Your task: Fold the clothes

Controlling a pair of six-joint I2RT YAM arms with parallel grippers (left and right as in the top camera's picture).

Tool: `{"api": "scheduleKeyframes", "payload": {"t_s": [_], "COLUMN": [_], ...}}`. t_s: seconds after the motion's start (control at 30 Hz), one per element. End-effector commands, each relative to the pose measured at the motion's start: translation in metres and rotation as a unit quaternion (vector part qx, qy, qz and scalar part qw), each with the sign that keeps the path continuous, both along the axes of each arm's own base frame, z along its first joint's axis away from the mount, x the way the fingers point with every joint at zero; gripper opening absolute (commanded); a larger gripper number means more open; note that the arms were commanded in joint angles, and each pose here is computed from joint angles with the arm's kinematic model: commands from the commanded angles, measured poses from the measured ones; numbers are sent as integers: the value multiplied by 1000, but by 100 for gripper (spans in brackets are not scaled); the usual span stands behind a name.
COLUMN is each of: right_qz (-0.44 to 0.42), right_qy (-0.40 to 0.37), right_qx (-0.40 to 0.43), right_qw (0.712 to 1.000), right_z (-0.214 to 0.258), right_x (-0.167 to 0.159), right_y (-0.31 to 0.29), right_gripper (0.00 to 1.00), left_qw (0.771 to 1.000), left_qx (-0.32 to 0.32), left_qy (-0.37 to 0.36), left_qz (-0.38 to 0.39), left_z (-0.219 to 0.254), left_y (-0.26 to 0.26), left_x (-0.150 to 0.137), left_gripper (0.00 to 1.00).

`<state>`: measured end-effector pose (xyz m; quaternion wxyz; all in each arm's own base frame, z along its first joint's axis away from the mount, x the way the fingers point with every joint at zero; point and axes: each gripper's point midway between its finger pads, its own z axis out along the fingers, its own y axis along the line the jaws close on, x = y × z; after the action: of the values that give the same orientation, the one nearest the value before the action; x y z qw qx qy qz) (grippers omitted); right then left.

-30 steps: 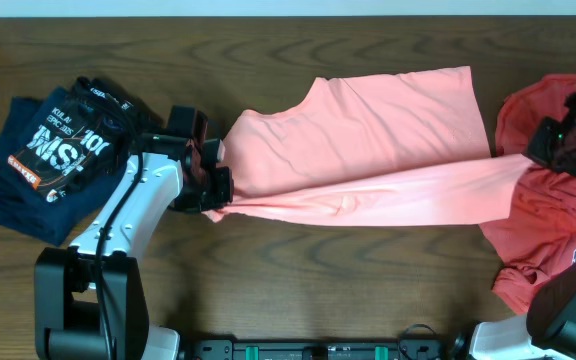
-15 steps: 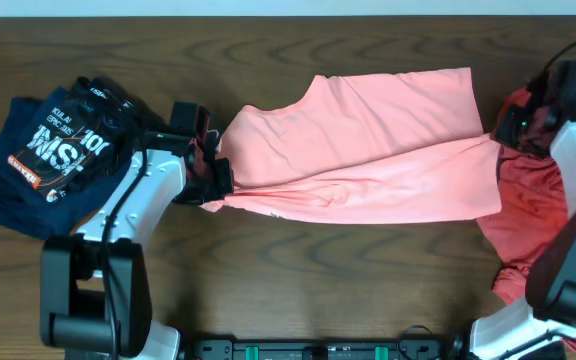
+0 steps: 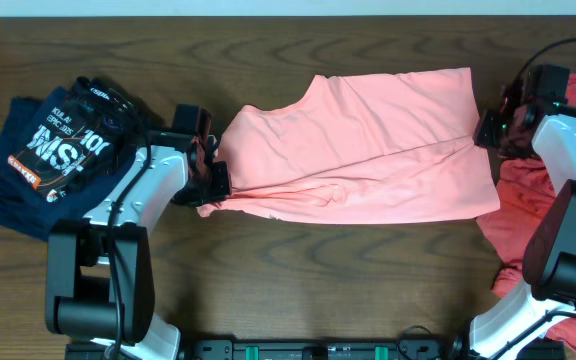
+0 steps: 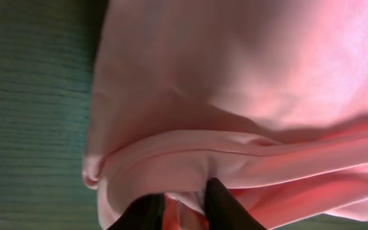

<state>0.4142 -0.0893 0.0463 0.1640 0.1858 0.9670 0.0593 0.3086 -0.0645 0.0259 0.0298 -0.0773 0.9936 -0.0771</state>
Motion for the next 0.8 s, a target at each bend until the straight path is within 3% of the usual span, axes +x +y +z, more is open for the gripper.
{"api": "scheduleKeyframes", "payload": {"t_s": [0.0,0.1,0.4,0.63,0.67,0.77], "right_qz": [13,32,37,38,38,38], "right_qy": [18,53,113,148,153,168], "right_qx": [1,7,25,36,38,42], "right_qw": [1000,998,993,988,987,984], "right_z": [3,-9,-55,-65,-65,-65], "right_x": [-14,-30,-77,-100,-102,-110], "right_y": [0,7,22,29,30,32], "right_gripper": [21,14,10,6,6,3], "left_qw": [1000,1000,999,999,999,999], "left_qx": [15,16,12,13,13,14], "left_qy": [1,2,-29,-9,-5,7], "left_qz": [12,14,35,34,33,33], "left_z": [-1,1,19,9,6,-1], "left_y": [11,13,25,25,25,25], "left_x": [1,0,7,-7,-10,-18], "left_gripper": [25,26,26,25,26,43]}}
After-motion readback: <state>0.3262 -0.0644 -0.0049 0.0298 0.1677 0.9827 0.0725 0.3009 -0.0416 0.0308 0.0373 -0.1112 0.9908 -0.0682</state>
